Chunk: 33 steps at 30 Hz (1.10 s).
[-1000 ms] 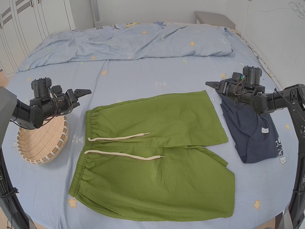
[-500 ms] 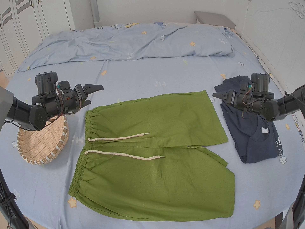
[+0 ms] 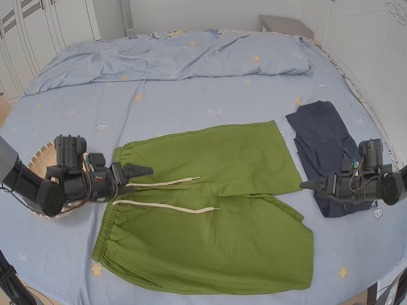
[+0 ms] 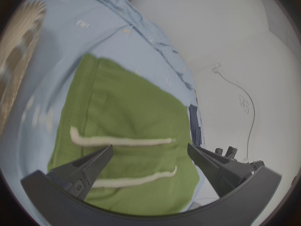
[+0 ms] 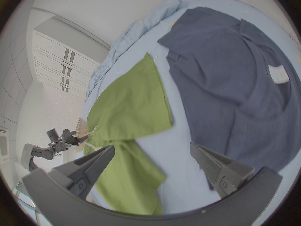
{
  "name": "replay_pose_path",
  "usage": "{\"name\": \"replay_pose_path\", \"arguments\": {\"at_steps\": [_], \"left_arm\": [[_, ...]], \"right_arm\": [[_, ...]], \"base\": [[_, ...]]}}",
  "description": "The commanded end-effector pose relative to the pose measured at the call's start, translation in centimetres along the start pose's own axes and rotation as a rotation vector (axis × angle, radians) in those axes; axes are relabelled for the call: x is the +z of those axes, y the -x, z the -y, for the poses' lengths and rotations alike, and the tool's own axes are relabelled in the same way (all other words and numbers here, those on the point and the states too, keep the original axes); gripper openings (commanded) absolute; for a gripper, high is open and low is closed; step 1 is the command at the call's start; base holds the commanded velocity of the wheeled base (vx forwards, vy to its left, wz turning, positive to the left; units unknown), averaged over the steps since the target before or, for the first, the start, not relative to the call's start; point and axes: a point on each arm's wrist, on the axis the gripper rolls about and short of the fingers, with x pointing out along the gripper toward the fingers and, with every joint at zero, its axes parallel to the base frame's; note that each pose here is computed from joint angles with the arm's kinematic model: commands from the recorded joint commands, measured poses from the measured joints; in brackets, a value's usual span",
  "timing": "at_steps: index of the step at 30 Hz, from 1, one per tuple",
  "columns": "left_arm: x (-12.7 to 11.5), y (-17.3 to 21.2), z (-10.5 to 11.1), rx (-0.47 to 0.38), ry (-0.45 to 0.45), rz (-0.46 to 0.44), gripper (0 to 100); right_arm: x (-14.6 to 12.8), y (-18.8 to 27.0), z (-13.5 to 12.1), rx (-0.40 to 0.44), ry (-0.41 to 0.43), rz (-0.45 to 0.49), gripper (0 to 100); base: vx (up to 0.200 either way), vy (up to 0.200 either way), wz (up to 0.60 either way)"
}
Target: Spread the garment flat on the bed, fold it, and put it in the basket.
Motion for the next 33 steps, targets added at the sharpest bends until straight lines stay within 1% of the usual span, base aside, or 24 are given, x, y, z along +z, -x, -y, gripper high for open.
{"name": "replay_pose_path", "arguments": {"at_steps": [1,2,3,4,6,7,9,14,19,21,22,27,29,32,33], "left_arm": [[-6.1,3.8,0.6,-0.002,0.009,-0.086,100],[-6.1,3.8,0.6,-0.002,0.009,-0.086,100],[-7.4,4.1,0.1,-0.001,0.01,-0.098,100],[-7.7,4.2,0.0,-0.005,0.006,-0.095,100],[-7.7,4.3,0.0,-0.014,-0.001,-0.081,100],[-7.6,4.3,0.1,-0.038,-0.019,-0.05,100],[-7.5,4.4,0.3,-0.054,-0.034,-0.031,100],[-7.5,4.2,0.4,-0.064,-0.044,-0.026,100],[-7.0,4.1,0.3,-0.062,-0.046,-0.01,100],[-7.0,4.1,0.3,-0.063,-0.046,-0.009,100],[-6.9,4.1,0.4,-0.066,-0.048,-0.008,100],[-7.0,3.9,0.4,-0.066,-0.05,-0.015,100],[-7.2,3.7,0.2,-0.063,-0.047,-0.026,100],[-7.6,3.5,-0.2,-0.051,-0.036,-0.049,100],[-7.7,3.5,-0.3,-0.05,-0.035,-0.051,100]], "right_arm": [[-5.1,4.3,-1.2,0.079,-0.041,-0.077,100],[-5.1,4.3,-1.2,0.079,-0.041,-0.077,100],[-6.4,4.0,-1.6,0.094,-0.043,-0.127,100],[-6.8,3.9,-1.7,0.096,-0.046,-0.145,100],[-7.1,3.8,-1.7,0.096,-0.05,-0.159,100],[-7.8,3.6,-1.7,0.1,-0.058,-0.188,100],[-8.4,3.1,-2.0,0.109,-0.054,-0.226,100],[-9.6,1.2,-2.0,0.114,-0.059,-0.328,100],[-10.1,-0.3,-1.9,0.12,-0.066,-0.384,100],[-10.0,-0.5,-1.9,0.13,-0.067,-0.388,100],[-9.8,-0.7,-1.9,0.149,-0.07,-0.387,100],[-8.4,-1.0,-2.1,0.192,-0.115,-0.355,100],[-7.4,-0.9,-1.8,0.201,-0.131,-0.31,100],[-6.8,-1.0,-1.5,0.21,-0.138,-0.283,100],[-6.7,-1.4,-1.0,0.208,-0.144,-0.269,100]], "base": [[0.0,0.0,0.0],[0.0,0.0,0.0],[0.0,0.0,0.0],[0.0,0.0,0.0],[0.0,0.0,0.0],[0.0,0.0,0.0],[0.0,0.0,0.0],[0.0,0.0,0.0],[0.0,0.0,0.0],[0.0,0.0,0.0],[0.0,0.0,0.0],[0.0,0.0,0.0],[0.0,0.0,0.0],[0.0,0.0,0.0],[0.0,0.0,0.0]]}}
